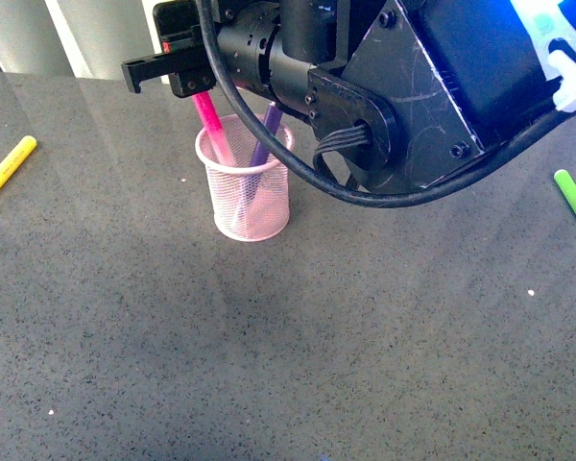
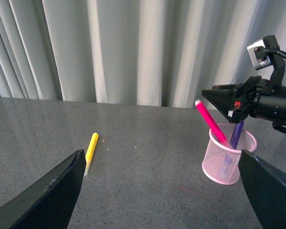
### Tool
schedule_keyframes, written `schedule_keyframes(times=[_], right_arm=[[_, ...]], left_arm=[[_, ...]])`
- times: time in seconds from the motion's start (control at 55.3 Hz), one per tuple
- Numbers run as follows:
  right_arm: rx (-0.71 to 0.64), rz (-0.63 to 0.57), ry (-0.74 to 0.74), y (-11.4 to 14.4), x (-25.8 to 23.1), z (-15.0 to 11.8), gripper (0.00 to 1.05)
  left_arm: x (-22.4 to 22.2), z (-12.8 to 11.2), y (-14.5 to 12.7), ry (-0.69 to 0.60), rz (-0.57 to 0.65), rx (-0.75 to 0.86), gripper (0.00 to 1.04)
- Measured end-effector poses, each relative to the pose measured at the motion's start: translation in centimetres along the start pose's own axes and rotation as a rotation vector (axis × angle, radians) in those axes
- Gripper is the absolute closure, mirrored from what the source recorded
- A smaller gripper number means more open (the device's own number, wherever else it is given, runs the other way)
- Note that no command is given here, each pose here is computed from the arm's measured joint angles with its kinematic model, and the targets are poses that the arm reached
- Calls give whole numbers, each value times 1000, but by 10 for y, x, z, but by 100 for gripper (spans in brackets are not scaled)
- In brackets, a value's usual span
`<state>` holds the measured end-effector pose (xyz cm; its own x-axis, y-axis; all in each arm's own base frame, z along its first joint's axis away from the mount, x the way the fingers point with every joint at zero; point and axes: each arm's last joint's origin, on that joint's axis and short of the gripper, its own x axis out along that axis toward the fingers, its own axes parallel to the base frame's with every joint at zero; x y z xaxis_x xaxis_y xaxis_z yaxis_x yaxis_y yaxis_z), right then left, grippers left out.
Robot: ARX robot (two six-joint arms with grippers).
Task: Insert purple and pink pens into pink cup
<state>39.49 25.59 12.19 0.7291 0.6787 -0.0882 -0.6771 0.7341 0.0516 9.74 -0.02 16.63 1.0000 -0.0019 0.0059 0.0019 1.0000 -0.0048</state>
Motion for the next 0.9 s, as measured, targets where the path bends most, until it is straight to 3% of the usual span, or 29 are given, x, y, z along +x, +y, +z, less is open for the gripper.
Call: schedule_keyframes(times=[0.343, 0.56, 0.705, 0.813, 0.904], right_arm=[[24, -40, 16, -8, -10, 1, 6], [30, -163, -56, -28, -39, 44, 7], [62, -342, -51, -56, -89, 78, 7], [93, -536, 26, -72, -132, 85, 7], [100, -571, 14, -76, -141, 89, 7]], left_arm=[[0, 0, 0, 0, 0, 0, 7], [0, 0, 0, 0, 0, 0, 7], [0, 0, 0, 0, 0, 0, 7], [0, 0, 0, 0, 0, 0, 7], [0, 0, 0, 0, 0, 0, 7]])
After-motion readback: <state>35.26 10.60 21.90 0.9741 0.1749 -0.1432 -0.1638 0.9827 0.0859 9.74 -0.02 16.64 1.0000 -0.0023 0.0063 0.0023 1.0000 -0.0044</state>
